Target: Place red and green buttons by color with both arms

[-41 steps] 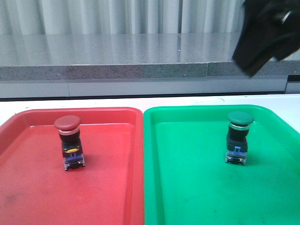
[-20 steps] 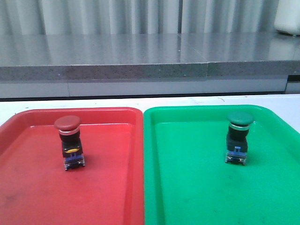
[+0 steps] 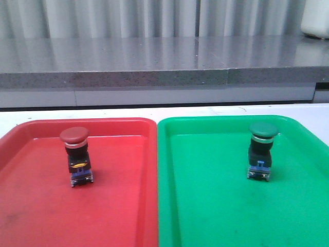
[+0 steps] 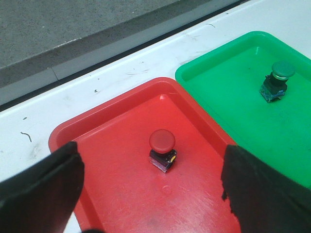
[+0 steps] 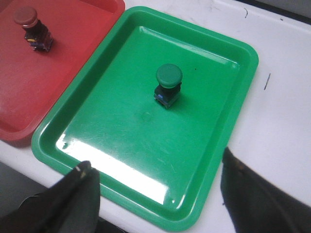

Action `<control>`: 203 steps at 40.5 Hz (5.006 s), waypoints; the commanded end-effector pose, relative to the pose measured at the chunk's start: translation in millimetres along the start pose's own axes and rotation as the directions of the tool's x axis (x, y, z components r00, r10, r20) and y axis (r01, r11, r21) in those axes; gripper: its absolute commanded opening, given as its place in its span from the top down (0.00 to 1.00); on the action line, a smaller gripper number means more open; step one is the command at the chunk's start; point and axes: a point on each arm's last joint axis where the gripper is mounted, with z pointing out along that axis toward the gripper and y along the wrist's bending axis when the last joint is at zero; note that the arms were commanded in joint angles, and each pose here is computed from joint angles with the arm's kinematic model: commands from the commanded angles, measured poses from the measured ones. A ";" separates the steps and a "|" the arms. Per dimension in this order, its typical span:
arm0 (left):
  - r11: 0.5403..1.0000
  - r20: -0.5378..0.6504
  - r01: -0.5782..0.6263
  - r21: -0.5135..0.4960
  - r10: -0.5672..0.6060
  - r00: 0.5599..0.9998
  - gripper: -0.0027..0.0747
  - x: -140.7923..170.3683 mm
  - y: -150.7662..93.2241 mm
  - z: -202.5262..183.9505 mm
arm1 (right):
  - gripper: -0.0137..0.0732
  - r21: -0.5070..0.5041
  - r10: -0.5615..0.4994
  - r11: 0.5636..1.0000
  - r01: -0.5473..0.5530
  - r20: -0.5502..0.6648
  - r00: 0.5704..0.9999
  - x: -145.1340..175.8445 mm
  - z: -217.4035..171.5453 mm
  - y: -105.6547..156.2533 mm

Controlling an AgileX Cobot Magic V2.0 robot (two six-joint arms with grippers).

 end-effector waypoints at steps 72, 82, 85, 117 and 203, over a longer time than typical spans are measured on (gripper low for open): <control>1.000 0.116 0.008 -0.001 -0.007 0.993 0.99 15.4 -1.1 -18.2 | 0.92 0.013 -0.007 1.000 0.006 0.072 0.997 -9.5 -5.0 -0.8; 0.985 0.158 0.084 -0.152 -0.060 0.986 0.99 72.0 7.8 -24.9 | 0.92 0.013 -0.007 1.000 0.006 0.070 0.998 -9.3 -5.0 -0.8; 0.967 0.245 0.118 -0.227 -0.061 0.968 0.99 85.0 11.2 -25.6 | 0.92 0.013 -0.007 1.000 0.006 0.069 0.998 -9.3 -5.0 -0.8; 0.859 0.608 0.366 -0.357 -0.083 0.790 0.99 170.4 18.4 8.9 | 0.92 0.013 -0.007 1.000 0.006 0.067 0.998 -9.1 -5.0 -0.8; 0.883 0.599 0.338 -0.326 -0.083 0.796 0.99 170.0 16.0 10.3 | 0.92 0.148 -0.010 0.988 -0.037 0.305 0.952 14.7 -0.9 -12.6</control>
